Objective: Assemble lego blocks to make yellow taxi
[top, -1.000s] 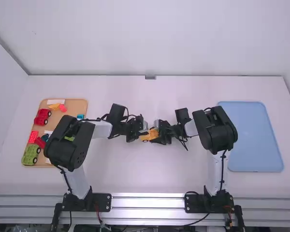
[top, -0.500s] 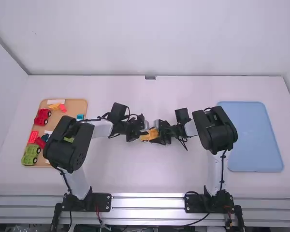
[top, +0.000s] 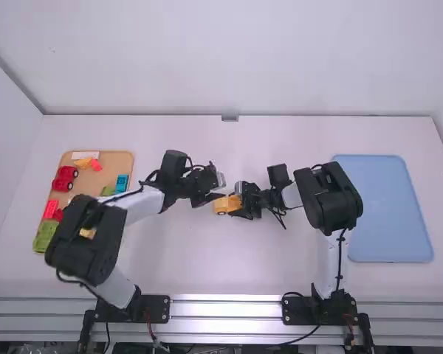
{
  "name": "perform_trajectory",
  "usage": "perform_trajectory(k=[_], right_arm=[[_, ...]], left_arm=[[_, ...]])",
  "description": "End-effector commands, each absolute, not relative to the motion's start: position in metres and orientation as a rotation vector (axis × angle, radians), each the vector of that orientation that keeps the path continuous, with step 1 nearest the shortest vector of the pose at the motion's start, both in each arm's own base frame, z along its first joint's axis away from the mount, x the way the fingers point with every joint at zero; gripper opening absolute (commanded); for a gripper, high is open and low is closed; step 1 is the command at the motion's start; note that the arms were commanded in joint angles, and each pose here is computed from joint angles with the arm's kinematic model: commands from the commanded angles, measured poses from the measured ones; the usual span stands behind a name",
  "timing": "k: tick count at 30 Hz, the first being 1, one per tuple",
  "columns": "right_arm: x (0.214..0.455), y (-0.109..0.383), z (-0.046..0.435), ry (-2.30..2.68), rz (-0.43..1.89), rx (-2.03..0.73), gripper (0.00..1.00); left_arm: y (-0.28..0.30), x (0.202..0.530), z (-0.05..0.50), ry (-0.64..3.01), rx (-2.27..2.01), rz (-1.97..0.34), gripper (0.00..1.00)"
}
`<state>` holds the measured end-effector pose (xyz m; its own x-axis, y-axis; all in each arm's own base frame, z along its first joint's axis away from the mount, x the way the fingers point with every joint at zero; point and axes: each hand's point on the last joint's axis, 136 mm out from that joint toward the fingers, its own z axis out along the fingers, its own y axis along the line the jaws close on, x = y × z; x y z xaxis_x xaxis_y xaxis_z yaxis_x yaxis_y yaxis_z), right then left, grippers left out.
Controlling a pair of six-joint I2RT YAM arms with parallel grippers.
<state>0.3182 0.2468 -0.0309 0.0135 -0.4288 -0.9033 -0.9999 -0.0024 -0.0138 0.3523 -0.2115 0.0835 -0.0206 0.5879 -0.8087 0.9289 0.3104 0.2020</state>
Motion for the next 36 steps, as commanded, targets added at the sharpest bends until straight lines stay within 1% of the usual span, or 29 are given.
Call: perform_trajectory(k=[1,2,3,4,5,7,9,10,13,16,17,18,21,22,23,25,27,28,30,32,36], right_arm=[[0.321,0.240,-0.052,1.601,0.885,-1.550,0.56],[0.322,0.239,-0.053,1.616,0.878,-1.547,0.56],[0.324,0.239,-0.053,1.626,0.875,-1.541,0.57],[0.326,0.238,-0.054,1.639,0.863,-1.534,0.61],[0.327,0.238,-0.055,1.648,0.860,-1.529,0.63],[0.329,0.237,-0.055,1.658,0.850,-1.522,0.70],[0.329,0.237,-0.054,1.658,0.848,-1.521,0.87],[0.329,0.236,-0.053,1.668,0.844,-1.521,0.91],[0.330,0.231,-0.051,1.720,0.806,-1.531,0.94],[0.333,0.217,-0.045,1.832,0.702,-1.552,0.95],[0.335,0.207,-0.036,1.889,0.622,-1.566,0.97],[0.335,0.207,-0.036,1.889,0.622,-1.566,0.97],[0.343,0.188,0.009,1.923,0.469,-1.546,1.00],[0.345,0.187,0.022,1.903,0.455,-1.535,0.99],[0.347,0.187,0.032,1.883,0.448,-1.527,0.99],[0.349,0.196,0.076,1.770,0.474,-1.475,0.99],[0.349,0.201,0.095,1.719,0.494,-1.450,0.99],[0.345,0.212,0.124,1.639,0.544,-1.414,0.99],[0.341,0.223,0.148,1.577,0.577,-1.387,0.99],[0.338,0.235,0.167,1.537,0.598,-1.359,0.99],[0.335,0.254,0.186,1.520,0.646,-1.335,0.99]], left_arm=[[-0.199,0.360,0.119,1.732,1.283,-0.400,0.76],[-0.194,0.360,0.128,1.752,1.248,-0.368,0.99],[-0.191,0.361,0.135,1.762,1.224,-0.346,0.99],[-0.184,0.362,0.146,1.782,1.178,-0.310,0.99],[-0.180,0.362,0.151,1.801,1.141,-0.293,0.99],[-0.167,0.363,0.165,1.851,1.042,-0.238,0.99],[-0.147,0.366,0.176,1.926,0.890,-0.164,0.99],[-0.138,0.366,0.179,1.958,0.824,-0.126,0.99],[-0.118,0.367,0.185,2.014,0.685,-0.051,0.99],[-0.107,0.367,0.189,2.033,0.612,-0.006,0.99],[-0.104,0.366,0.190,2.038,0.611,0.011,0.99],[-0.104,0.366,0.190,2.038,0.611,0.011,0.99],[-0.101,0.361,0.182,2.085,0.589,0.008,0.99],[-0.094,0.363,0.182,2.099,0.533,0.029,0.99],[-0.091,0.365,0.184,2.102,0.485,0.032,0.99],[-0.070,0.370,0.188,2.117,0.256,0.081,0.99],[-0.057,0.372,0.190,2.116,0.164,0.122,0.99],[-0.037,0.373,0.193,2.108,0.020,0.175,0.99],[-0.025,0.370,0.196,2.103,-0.053,0.198,0.99],[-0.017,0.364,0.200,2.107,-0.070,0.197,0.99],[-0.002,0.355,0.209,2.100,-0.133,0.164,0.99]])
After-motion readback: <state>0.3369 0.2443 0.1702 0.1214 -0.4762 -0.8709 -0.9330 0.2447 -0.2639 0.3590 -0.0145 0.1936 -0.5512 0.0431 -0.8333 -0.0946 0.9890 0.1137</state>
